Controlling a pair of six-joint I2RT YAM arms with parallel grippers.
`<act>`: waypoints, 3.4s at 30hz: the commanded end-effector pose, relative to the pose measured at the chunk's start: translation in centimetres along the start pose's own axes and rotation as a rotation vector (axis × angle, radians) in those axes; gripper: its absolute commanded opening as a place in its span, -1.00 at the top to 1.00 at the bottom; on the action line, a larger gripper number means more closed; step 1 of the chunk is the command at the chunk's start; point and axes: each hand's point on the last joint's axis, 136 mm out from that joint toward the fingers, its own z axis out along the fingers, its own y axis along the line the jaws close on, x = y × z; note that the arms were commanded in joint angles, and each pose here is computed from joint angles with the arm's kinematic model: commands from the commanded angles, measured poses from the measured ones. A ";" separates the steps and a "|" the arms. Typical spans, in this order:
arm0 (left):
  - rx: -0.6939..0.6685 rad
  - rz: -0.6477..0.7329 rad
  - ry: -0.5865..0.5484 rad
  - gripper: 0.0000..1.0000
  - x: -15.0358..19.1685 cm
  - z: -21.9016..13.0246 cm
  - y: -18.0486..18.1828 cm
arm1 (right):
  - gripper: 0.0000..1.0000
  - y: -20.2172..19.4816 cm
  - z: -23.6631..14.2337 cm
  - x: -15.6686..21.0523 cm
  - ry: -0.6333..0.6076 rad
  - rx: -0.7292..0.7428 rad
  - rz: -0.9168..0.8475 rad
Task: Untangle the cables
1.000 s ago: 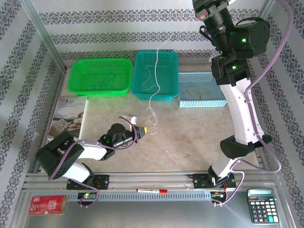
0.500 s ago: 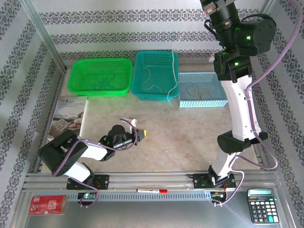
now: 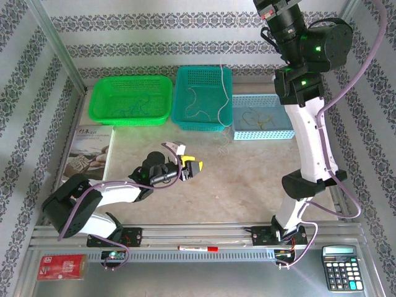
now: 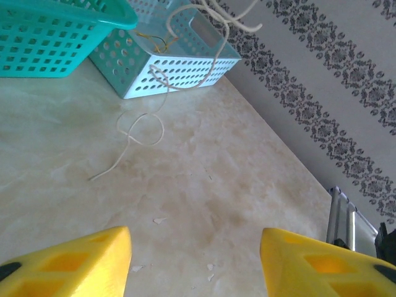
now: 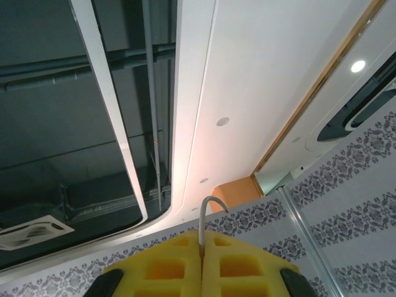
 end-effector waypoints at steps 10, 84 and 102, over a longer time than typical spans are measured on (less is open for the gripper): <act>0.066 0.097 0.046 -0.29 0.1 2.6 -2.8 | 1.00 6.9 0.7 1.3 0.020 -0.181 0.047; 0.006 -0.077 0.065 0.83 3.7 1.4 -0.2 | 1.00 -7.9 -1.5 -5.4 -0.117 0.106 -0.078; 0.043 -0.056 0.010 1.00 0.1 1.0 -2.6 | 1.00 -23.8 -3.3 0.3 -0.071 0.240 0.006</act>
